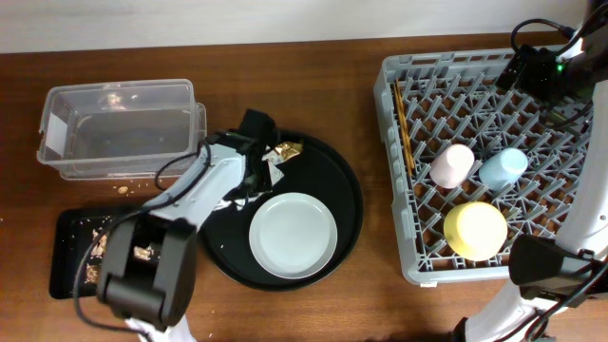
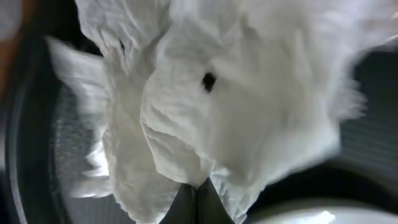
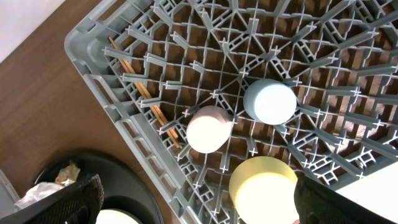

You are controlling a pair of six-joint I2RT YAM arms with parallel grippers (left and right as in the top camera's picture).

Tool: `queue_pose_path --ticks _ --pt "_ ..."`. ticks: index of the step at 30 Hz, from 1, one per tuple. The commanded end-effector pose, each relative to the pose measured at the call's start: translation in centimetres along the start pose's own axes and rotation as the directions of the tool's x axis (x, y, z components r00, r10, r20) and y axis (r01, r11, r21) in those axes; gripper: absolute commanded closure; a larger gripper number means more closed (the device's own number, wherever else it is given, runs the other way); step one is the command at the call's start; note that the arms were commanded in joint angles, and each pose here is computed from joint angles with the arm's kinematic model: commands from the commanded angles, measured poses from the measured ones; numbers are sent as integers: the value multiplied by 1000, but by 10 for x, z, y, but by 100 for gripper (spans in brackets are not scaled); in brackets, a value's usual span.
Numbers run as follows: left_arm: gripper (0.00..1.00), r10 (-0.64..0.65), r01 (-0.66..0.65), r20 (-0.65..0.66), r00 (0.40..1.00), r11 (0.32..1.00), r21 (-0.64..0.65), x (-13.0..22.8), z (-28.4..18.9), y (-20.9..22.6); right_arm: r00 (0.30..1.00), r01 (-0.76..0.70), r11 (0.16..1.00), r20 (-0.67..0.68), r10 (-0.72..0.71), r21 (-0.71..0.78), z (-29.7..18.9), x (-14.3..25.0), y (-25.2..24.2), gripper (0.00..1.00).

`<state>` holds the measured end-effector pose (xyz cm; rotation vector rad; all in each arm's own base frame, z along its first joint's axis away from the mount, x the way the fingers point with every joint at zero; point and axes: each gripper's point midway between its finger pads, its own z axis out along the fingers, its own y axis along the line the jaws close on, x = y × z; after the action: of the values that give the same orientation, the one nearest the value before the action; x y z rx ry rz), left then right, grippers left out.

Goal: Sort waste into correct bins and load items into the dishwasher rack

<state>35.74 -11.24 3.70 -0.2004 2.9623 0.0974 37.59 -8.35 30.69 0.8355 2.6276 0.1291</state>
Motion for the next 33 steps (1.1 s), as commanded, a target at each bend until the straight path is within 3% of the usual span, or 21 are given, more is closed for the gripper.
queue_pose_path --ticks 1,7,12,15,22,23,28,31,33 --pt "100 -22 7 130 991 994 113 -22 -59 -11 1000 8 1000 7 -8 8 -3 0 -2 1" --pt "100 -26 8 144 989 993 121 -21 -70 -9 1000 8 1000 6 -8 8 -3 0 -2 1" --pt "92 -23 8 131 991 993 114 -17 -69 -7 1000 8 1000 6 -8 8 -3 0 -2 2" --pt "99 -21 7 126 992 994 111 -16 -69 -7 1000 8 1000 6 -8 8 -3 0 -2 1" --pt "99 -23 8 130 991 994 113 -17 -69 -7 1000 8 1000 6 -8 8 -3 0 -2 1" --pt "94 -23 8 130 991 994 113 -17 -69 -7 1000 8 1000 7 -8 8 -3 0 -2 1" --pt "25 -66 58 88 994 994 97 -9 -64 -3 1000 8 1000 6 -8 8 -3 0 -2 1" --pt "20 -133 131 46 990 990 55 2 -60 6 1000 8 1000 7 -8 8 -3 0 -2 1" --pt "7 -182 180 55 982 983 31 0 -58 14 1000 8 1000 6 -8 8 -3 0 -2 1"
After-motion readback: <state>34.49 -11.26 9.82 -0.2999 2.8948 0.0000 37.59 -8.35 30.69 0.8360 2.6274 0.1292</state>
